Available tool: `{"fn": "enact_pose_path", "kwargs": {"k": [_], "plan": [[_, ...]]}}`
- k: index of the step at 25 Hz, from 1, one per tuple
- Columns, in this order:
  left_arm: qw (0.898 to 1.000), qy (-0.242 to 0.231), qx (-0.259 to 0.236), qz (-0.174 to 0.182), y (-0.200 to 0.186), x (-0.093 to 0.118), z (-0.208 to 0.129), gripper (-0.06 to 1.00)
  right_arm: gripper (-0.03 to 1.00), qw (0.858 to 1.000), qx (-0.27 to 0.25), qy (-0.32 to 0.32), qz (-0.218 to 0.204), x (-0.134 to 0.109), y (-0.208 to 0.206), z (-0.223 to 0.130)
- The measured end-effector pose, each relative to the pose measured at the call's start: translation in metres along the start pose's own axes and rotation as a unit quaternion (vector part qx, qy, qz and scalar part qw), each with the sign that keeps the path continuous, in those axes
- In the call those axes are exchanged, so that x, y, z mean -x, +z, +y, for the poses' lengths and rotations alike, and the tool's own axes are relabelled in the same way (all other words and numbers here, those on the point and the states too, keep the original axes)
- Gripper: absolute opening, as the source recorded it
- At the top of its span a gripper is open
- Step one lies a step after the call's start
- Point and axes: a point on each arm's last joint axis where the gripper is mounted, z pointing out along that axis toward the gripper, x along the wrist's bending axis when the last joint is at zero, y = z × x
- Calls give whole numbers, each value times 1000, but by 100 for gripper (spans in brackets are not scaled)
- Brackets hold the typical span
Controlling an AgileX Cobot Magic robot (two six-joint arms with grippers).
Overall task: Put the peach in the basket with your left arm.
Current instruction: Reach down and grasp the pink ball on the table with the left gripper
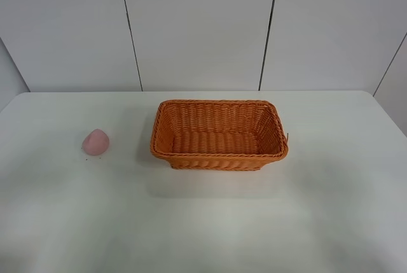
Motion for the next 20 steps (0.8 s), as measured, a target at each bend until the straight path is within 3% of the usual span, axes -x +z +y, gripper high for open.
{"fn": "enact_pose_path", "kwargs": {"k": [4, 11, 15, 20], "plan": [[999, -3, -52, 3, 31, 1, 60, 82, 69, 1000, 0, 0, 0, 0, 0, 0], [985, 7, -171, 5, 139, 0, 148, 82, 69, 1000, 0, 0, 0, 0, 0, 0], [976, 8, -219, 6, 214, -2, 177, 82, 69, 1000, 0, 0, 0, 0, 0, 0], [962, 6, -272, 7, 309, -5, 184, 82, 69, 1000, 0, 0, 0, 0, 0, 0]]}}
